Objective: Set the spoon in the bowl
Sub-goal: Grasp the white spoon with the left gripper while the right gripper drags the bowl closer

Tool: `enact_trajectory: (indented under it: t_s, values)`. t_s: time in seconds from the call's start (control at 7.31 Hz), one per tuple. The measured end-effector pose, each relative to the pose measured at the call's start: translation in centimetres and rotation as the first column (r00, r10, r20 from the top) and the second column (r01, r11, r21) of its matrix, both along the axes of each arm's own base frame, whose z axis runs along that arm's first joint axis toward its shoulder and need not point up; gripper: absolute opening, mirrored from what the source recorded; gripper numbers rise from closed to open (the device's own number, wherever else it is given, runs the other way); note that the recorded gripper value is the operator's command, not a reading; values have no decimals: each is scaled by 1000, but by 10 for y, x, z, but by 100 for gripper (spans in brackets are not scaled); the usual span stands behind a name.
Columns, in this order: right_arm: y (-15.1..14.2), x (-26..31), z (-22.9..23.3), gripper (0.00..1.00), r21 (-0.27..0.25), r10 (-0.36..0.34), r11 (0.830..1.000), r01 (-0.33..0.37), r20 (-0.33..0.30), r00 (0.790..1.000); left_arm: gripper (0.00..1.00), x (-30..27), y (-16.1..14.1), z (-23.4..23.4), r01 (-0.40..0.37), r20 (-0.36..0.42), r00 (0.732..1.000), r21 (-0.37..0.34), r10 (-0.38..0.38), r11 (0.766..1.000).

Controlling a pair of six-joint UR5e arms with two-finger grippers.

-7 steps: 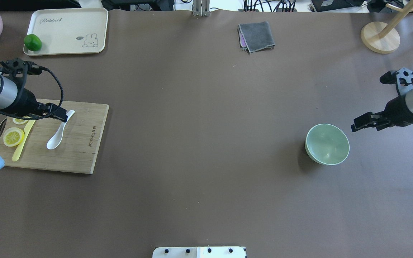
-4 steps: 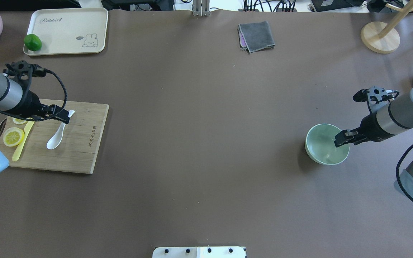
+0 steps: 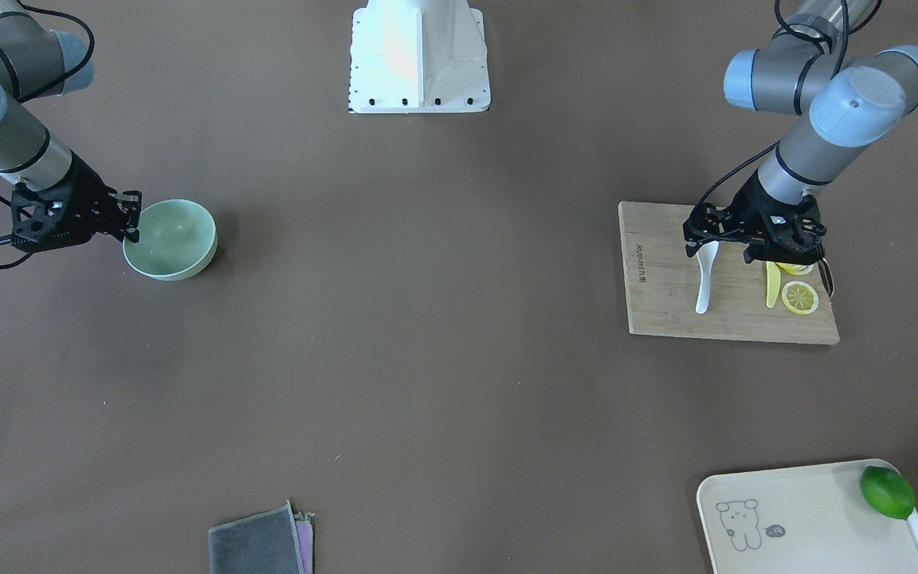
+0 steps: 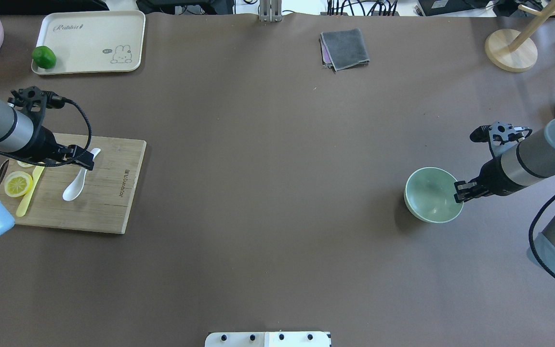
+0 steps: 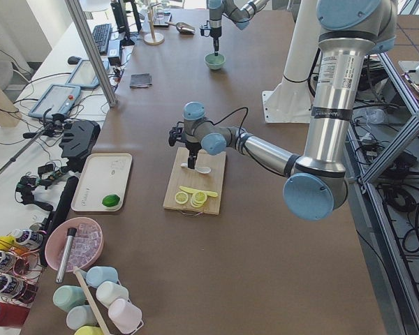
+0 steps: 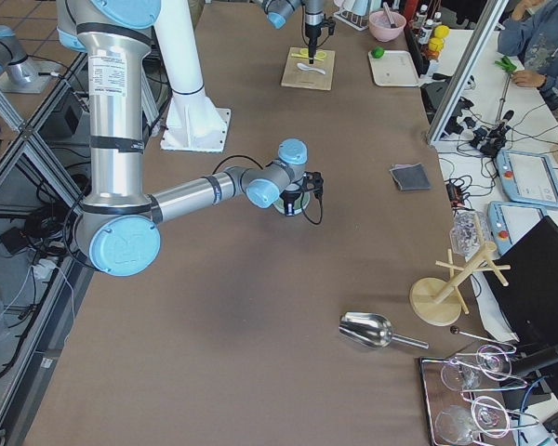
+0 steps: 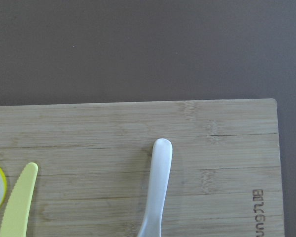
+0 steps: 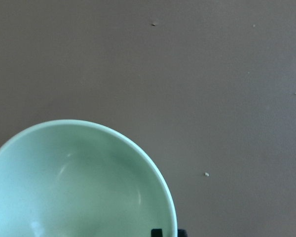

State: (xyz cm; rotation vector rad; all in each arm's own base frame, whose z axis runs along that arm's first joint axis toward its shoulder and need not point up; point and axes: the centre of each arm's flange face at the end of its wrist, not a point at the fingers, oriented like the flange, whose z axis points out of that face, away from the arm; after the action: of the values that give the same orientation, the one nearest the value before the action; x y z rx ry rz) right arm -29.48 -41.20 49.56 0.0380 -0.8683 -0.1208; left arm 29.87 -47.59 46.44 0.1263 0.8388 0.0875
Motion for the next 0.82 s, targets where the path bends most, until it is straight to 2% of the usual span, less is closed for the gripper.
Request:
enact_trajectory:
  t_s: [0.27, 0.41, 0.55, 0.82]
  values:
    - [-1, -3, -17, 0, 11, -2, 1000, 1, 24, 1000, 76, 11, 2, 8, 0, 32, 999, 11, -1, 1000]
    - [-7, -10, -38, 0, 7, 16, 1000, -16, 54, 998, 66, 16, 1, 11, -2, 41, 999, 12, 1, 1000]
    - [-11, -28, -68, 0, -22, 48, 999, -46, 92, 995, 59, 19, 0, 12, -3, 44, 999, 13, 3, 1000]
    - [-3, -81, -124, 0, -85, 100, 993, -88, 149, 984, 56, 26, -4, 11, -8, 45, 999, 15, 7, 1000]
